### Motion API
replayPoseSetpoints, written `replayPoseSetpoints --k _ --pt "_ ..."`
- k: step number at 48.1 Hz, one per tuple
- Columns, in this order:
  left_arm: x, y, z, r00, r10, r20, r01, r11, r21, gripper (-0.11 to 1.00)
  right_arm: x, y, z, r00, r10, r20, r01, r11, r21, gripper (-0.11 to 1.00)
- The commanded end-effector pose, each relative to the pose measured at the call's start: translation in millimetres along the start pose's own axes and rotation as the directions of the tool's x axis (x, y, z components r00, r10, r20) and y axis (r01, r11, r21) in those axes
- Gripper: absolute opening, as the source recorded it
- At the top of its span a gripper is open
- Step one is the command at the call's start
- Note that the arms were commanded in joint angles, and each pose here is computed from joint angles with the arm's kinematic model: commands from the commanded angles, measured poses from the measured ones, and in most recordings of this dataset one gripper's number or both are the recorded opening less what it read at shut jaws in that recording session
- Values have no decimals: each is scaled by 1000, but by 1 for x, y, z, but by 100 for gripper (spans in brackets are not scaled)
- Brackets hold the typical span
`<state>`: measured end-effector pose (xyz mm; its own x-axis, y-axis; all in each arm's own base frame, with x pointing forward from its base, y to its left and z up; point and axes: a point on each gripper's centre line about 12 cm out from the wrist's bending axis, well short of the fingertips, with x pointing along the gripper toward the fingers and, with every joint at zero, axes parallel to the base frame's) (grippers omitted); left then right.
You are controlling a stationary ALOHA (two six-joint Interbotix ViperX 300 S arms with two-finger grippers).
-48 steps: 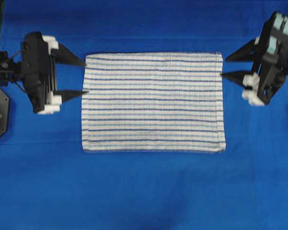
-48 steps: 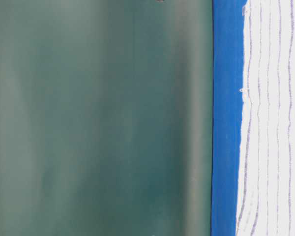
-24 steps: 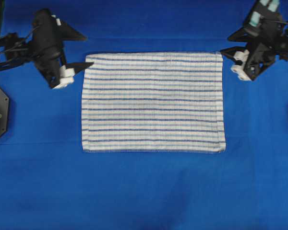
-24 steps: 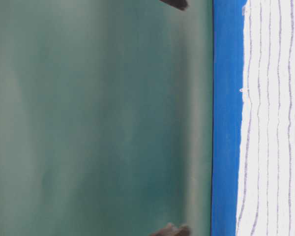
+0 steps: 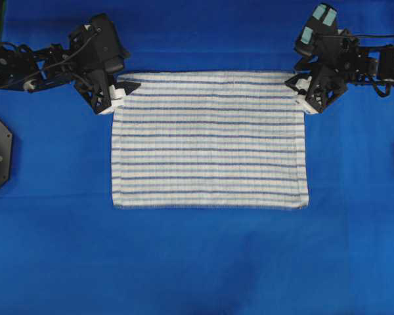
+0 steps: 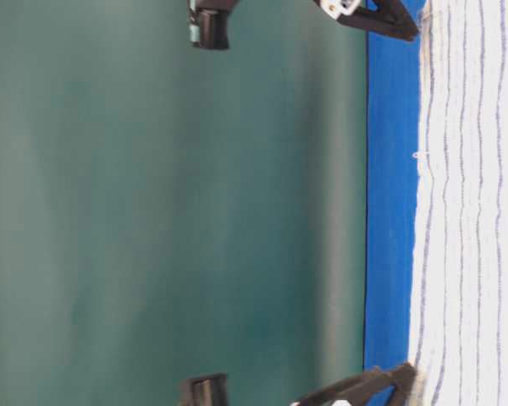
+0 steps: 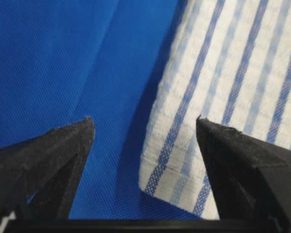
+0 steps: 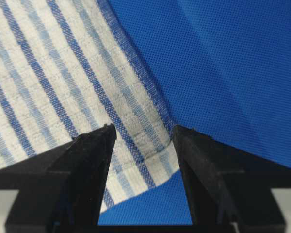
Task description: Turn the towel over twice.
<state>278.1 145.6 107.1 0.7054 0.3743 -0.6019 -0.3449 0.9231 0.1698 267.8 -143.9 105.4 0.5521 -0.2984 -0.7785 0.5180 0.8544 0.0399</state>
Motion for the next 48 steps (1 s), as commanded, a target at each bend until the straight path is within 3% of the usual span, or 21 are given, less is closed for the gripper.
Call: replayPoseSetpoints --k 1,9,15,17,24,26,35,48 --pt "3 3 6 1000 9 22 -9 1000 -4 78 2 -2 8 1000 1 23 -1 1000 4 57" --pt "7 5 0 1000 12 -3 -12 1000 -14 72 10 -9 2 1000 -10 -2 10 1000 21 56" --pt "12 6 -7 1000 13 -27 -14 1000 -18 49 13 -11 -1 1000 -13 -13 13 1000 4 49" --pt "13 7 -9 999 15 -35 -16 1000 -21 40 14 -11 -2 1000 -11 -15 11 1000 -7 43" --pt "15 7 -13 999 12 -51 -13 1000 -20 8 15 -11 -1 1000 -11 -15 11 1000 -21 4" --pt "15 8 -12 999 15 -48 -17 1000 -24 3 14 -11 -2 1000 -11 -15 11 1000 -19 1" --pt "14 11 -4 999 24 -27 -25 999 -27 3 11 -12 1 1000 -17 -6 17 1000 -17 1" --pt "-1 34 29 996 78 47 -76 996 -48 3 -15 -29 28 993 -62 98 60 998 23 1"
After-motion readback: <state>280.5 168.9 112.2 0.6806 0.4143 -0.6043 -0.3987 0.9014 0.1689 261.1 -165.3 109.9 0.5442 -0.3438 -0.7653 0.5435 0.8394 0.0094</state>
